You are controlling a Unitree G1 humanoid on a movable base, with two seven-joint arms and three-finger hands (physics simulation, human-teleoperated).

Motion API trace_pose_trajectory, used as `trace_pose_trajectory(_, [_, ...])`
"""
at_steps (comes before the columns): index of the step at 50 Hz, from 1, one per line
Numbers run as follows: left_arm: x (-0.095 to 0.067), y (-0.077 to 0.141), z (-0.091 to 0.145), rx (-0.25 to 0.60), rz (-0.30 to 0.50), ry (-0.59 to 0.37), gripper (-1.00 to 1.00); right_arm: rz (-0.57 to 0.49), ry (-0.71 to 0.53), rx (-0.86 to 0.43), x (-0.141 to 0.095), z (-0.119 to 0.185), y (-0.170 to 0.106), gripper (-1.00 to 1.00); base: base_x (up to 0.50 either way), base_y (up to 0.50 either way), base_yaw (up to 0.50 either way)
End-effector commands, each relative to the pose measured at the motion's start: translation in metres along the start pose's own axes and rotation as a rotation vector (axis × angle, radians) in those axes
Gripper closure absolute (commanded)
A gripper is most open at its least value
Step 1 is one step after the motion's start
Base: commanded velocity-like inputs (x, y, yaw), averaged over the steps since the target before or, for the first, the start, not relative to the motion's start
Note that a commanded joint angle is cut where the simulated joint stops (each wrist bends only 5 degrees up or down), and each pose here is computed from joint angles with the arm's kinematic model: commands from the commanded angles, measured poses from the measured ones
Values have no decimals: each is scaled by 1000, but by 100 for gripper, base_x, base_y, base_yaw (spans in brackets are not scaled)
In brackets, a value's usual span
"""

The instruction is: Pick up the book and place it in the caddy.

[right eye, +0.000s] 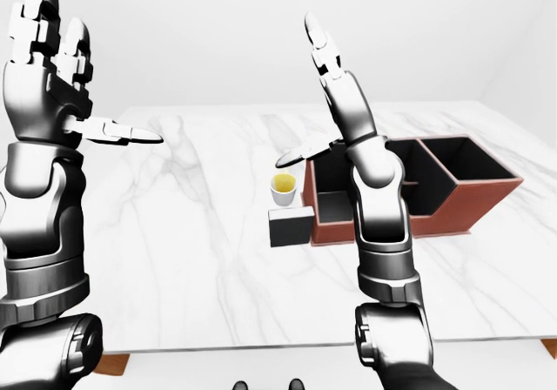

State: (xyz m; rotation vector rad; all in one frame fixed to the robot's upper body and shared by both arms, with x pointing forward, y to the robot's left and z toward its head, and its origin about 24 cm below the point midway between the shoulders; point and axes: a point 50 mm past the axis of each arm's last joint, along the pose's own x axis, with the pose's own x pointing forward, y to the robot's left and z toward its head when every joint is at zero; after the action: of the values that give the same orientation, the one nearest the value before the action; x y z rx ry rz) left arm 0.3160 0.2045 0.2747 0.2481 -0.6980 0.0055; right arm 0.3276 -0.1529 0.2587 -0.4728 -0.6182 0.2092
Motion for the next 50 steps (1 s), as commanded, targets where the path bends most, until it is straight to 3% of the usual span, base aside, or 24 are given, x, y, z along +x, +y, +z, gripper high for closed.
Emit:
trace_pose_trajectory(1, [-1, -1, 0, 2, -2, -1, -100, 6, 10, 0, -1, -2, 1, -100, 24, 0, 0])
trace_pose_trajectory(15, [-2, 0, -3, 0, -1, 14, -100, 13, 25, -8, -1, -5, 5, -100, 11, -26, 0])
trace_pose_trajectory(50, [-7, 4, -12, -4, 6, 48, -100, 32, 19, -9, -4, -4, 11, -100, 1, 0, 0])
